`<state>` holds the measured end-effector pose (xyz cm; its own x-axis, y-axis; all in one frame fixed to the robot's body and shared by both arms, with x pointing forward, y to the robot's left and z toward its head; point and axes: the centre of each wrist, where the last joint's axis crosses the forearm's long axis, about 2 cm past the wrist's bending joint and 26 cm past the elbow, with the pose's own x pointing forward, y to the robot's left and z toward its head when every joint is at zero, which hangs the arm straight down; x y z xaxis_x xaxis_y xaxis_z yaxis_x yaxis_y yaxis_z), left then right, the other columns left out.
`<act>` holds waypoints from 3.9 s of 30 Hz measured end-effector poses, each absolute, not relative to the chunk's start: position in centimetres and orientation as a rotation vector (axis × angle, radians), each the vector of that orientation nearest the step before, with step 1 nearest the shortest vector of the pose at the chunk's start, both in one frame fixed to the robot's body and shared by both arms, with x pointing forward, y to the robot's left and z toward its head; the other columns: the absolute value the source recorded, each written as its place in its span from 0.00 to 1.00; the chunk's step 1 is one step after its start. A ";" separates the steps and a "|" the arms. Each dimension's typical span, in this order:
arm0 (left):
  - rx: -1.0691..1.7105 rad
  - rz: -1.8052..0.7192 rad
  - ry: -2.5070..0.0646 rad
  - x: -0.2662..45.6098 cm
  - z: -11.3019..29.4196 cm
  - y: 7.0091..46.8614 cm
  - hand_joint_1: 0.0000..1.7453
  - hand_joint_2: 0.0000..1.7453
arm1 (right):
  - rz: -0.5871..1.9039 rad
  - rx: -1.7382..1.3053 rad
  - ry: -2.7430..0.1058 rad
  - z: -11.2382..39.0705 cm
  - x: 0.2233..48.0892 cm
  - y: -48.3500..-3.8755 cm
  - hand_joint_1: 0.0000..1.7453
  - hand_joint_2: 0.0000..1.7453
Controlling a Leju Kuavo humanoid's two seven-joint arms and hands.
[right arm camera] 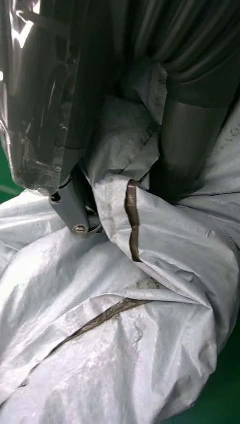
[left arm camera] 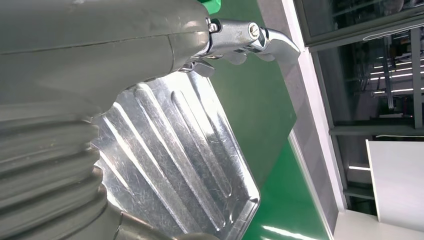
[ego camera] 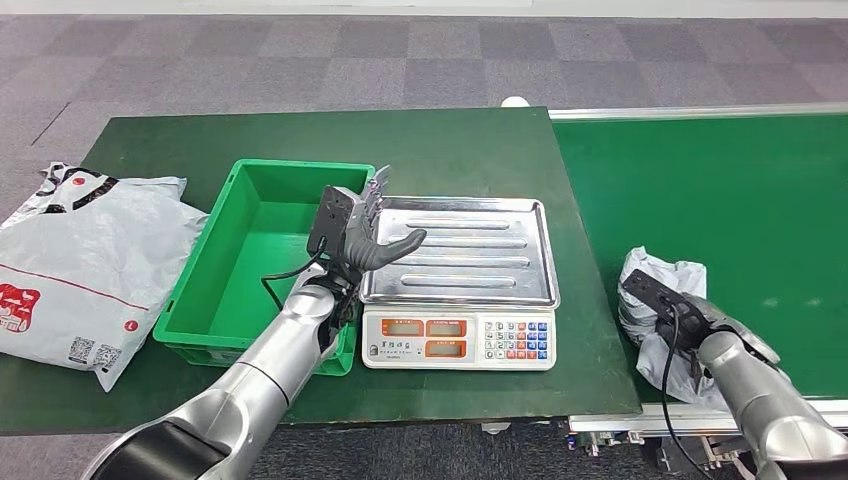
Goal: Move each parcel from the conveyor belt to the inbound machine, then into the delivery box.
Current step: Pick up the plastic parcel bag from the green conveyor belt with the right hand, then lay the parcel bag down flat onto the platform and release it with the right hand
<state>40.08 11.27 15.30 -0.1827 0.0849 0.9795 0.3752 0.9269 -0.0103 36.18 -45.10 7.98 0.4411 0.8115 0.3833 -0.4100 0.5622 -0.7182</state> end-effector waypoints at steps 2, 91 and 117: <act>-0.345 -0.272 -1.747 40.1 15.3 11.4 0.00 1.00 | 0.809 -0.585 -0.821 8.1 36.3 -45.1 1.00 1.00; -0.494 -0.307 -1.688 39.9 18.4 6.2 0.00 1.00 | 1.069 -0.368 -1.814 19.7 39.6 -15.9 0.00 1.00; -0.477 -0.325 -1.709 39.9 18.2 6.3 0.00 1.00 | 0.323 0.115 -1.987 19.4 41.0 -28.4 0.00 1.00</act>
<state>39.92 6.30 18.20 -0.1451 0.1335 0.9804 0.4837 0.8739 -0.0475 40.98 -28.37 19.44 -0.4263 0.0644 0.9023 -0.2246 0.9587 -0.1745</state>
